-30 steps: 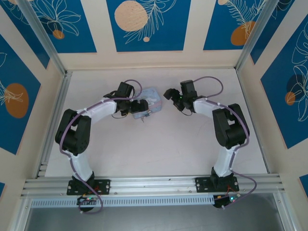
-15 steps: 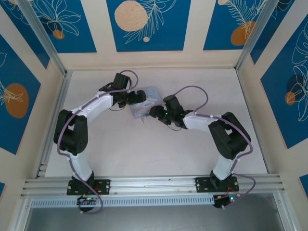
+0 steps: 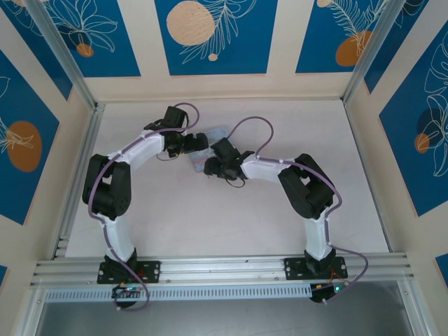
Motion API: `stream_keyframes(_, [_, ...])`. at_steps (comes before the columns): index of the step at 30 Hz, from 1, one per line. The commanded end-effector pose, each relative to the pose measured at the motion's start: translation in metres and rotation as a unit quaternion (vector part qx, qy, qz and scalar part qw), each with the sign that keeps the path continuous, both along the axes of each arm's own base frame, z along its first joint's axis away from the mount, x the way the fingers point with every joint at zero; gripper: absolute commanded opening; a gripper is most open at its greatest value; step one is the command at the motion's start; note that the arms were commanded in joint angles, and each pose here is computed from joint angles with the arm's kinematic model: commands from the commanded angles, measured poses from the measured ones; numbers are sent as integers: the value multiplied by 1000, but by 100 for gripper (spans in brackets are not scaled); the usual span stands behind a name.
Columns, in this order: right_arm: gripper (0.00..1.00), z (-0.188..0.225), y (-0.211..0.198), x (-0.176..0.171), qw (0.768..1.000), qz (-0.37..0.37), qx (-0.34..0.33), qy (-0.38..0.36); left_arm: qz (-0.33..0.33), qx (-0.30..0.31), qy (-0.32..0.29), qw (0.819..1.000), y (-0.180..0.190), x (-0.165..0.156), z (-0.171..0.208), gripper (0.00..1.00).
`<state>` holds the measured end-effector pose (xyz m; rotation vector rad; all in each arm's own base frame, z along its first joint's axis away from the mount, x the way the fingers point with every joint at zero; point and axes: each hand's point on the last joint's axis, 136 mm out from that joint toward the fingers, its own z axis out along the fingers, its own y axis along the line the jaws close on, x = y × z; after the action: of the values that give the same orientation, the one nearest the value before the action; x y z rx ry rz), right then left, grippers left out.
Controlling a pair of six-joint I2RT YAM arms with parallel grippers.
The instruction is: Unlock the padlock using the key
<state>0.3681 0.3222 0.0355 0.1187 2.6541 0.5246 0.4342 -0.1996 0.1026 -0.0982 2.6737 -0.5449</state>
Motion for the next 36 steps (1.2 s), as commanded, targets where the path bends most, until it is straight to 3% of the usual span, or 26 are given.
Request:
stream_keyframes(1, [66,-9,-16,-1,997,-4,-75,5,0,10,-3,1000,6,7,1,99])
stream_keyframes(9, [61,-15,-38,18,994,-57,-94,18,3,13,4,1000,8,7,-7,99])
stream_keyframes(20, [54,19,-73,41,993,-113,-23,-1,6,13,9,1000,8,5,-10,99])
stream_keyframes(28, [55,30,-44,27,999,-12,15,-30,6,15,9,1000,9,6,-11,99])
stream_keyframes(36, [52,9,-39,16,998,43,-49,-22,8,13,4,1000,11,9,-4,99])
